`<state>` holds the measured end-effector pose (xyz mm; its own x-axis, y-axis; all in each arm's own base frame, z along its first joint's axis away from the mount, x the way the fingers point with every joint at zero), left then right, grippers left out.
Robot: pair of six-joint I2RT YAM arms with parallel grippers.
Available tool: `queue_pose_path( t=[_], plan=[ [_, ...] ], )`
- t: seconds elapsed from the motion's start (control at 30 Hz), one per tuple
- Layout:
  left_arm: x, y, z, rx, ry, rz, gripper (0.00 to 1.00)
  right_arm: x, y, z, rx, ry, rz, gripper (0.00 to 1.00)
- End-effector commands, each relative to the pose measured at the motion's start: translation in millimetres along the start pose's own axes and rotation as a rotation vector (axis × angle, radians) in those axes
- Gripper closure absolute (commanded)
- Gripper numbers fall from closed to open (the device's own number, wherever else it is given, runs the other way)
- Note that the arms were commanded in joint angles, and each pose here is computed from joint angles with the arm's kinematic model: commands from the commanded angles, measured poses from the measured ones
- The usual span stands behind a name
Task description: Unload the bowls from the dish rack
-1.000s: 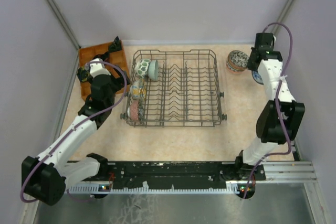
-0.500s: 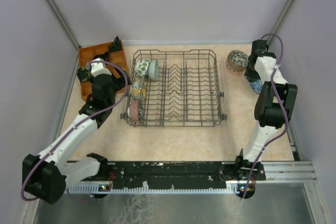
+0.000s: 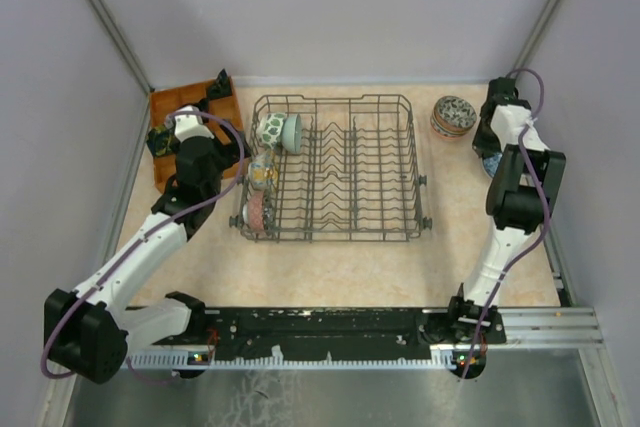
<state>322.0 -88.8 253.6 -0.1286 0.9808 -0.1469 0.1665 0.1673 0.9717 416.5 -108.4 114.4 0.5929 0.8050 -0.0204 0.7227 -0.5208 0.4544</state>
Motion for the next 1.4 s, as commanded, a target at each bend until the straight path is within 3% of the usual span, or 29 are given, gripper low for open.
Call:
queue_pose_path(
  t=[0.0,0.23,0.43,0.77,0.97,1.2,1.37],
  plan=[
    [-7,19,0,-0.045,-0.021,-0.025,0.01,6,35,-11,-0.095,0.021,0.002,1.00],
    [-6,19,-1,-0.046,-0.014,-0.026,0.01,9,40,1,-0.079,0.015,-0.002,0.99],
    [-4,18,-2,-0.043,-0.009,-0.027,0.01,10,41,2,-0.085,0.018,0.007,0.79],
    [-3,17,-2,-0.040,-0.006,-0.029,0.01,10,45,-8,-0.117,0.033,0.023,0.71],
    [-3,16,-3,-0.038,-0.005,-0.030,0.01,9,45,-22,-0.137,0.054,0.032,0.56],
    [-4,15,-4,-0.034,-0.012,-0.034,0.01,3,40,-50,-0.178,0.085,0.057,0.47],
    [-3,13,-5,-0.027,-0.011,-0.032,0.01,-7,42,-98,-0.251,0.104,0.078,0.42]
  ],
)
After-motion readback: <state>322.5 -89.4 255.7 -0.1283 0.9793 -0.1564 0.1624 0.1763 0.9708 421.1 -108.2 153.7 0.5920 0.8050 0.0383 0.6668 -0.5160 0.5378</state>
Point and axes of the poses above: each gripper's point midway between its finger pads, its own z axis out along the fingers, its own x axis along the line the jaws close on, y = z × x, the point moved 5 cm from there along -z, back along the fingers, and after that the axes turned 12 degrees about z, right-handed, at the moved point
